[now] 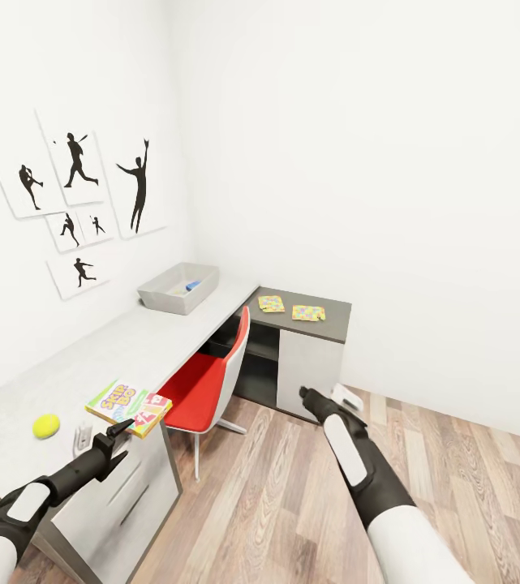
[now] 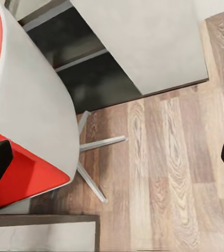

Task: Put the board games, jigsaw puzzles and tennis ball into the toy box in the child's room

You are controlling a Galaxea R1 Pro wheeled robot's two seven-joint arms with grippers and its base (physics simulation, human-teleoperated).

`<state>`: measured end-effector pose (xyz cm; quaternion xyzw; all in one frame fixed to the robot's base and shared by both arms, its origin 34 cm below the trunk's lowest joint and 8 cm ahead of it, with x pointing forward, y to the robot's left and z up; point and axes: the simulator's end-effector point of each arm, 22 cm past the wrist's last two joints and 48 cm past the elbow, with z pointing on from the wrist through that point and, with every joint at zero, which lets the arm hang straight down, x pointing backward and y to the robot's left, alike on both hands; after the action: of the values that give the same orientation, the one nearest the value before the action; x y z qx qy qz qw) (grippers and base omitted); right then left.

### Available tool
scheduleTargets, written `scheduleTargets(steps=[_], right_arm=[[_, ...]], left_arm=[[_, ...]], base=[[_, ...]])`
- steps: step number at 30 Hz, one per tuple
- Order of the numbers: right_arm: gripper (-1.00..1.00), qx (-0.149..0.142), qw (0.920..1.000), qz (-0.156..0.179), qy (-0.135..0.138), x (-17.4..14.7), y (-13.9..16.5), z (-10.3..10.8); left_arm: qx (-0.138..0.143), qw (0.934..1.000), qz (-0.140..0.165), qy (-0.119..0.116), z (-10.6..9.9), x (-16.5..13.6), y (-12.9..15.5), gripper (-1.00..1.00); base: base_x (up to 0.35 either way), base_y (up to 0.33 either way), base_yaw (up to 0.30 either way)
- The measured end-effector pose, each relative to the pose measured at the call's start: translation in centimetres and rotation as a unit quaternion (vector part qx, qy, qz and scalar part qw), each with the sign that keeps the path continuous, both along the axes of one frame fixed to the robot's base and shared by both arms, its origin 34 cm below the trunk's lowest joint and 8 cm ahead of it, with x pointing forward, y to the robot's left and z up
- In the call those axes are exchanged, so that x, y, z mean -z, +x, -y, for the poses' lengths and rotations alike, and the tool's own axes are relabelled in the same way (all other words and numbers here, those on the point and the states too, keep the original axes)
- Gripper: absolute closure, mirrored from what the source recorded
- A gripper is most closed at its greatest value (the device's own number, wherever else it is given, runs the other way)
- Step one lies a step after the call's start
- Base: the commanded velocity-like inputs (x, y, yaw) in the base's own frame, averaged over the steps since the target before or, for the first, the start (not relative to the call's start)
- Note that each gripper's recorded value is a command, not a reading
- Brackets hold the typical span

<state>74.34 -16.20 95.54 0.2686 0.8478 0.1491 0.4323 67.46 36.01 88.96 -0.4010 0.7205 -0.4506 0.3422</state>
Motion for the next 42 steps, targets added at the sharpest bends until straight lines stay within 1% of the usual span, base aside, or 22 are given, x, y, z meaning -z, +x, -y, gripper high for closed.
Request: scheduleTargets(steps=[1,2,4,5,8,11,27,42], right_arm=[[-1.0,-0.003,1.0,0.003,0.002,-0.2,-0.3,-0.1],[-1.0,-0.012,0.9998,0.012,0.008,-1.2,-1.1,-0.4],[-1.0,-0.019,0.9996,0.02,0.011,-2.1,-1.5,-0.6],[-1.0,-0.026,0.9992,0.027,0.013,-3.1,-1.8,-0.7],[-1.0,-0.042,0.9983,0.036,0.016,-4.7,-2.6,-1.1],[-1.0,-0.05,0.9979,0.038,0.017,-5.3,-3.0,-1.3],[-1.0,-0.06,0.9973,0.038,0.019,-5.8,-3.2,-1.6],[-1.0,-0.061,0.9973,0.036,0.019,-5.7,-3.3,-1.7]], left_arm=[[0.0,1.0,0.0,0.0,0.0,0.0,0.0,-1.0],[0.0,1.0,0.0,0.0,0.0,0.0,0.0,-1.0],[0.0,1.0,0.0,0.0,0.0,0.0,0.0,-1.0],[0.0,1.0,0.0,0.0,0.0,0.0,0.0,-1.0],[0.0,1.0,0.0,0.0,0.0,0.0,0.0,-1.0],[0.0,1.0,0.0,0.0,0.0,0.0,0.0,-1.0],[-0.001,1.0,0.001,0.001,0.0,0.0,0.0,-1.0],[0.0,1.0,0.001,0.0,0.1,0.0,0.0,-1.0]], base=[[0.0,0.0,0.0],[0.0,0.0,0.0],[0.0,0.0,0.0],[0.0,0.0,0.0],[0.0,0.0,0.0],[0.0,0.0,0.0],[0.0,0.0,0.0],[0.0,0.0,0.0]])
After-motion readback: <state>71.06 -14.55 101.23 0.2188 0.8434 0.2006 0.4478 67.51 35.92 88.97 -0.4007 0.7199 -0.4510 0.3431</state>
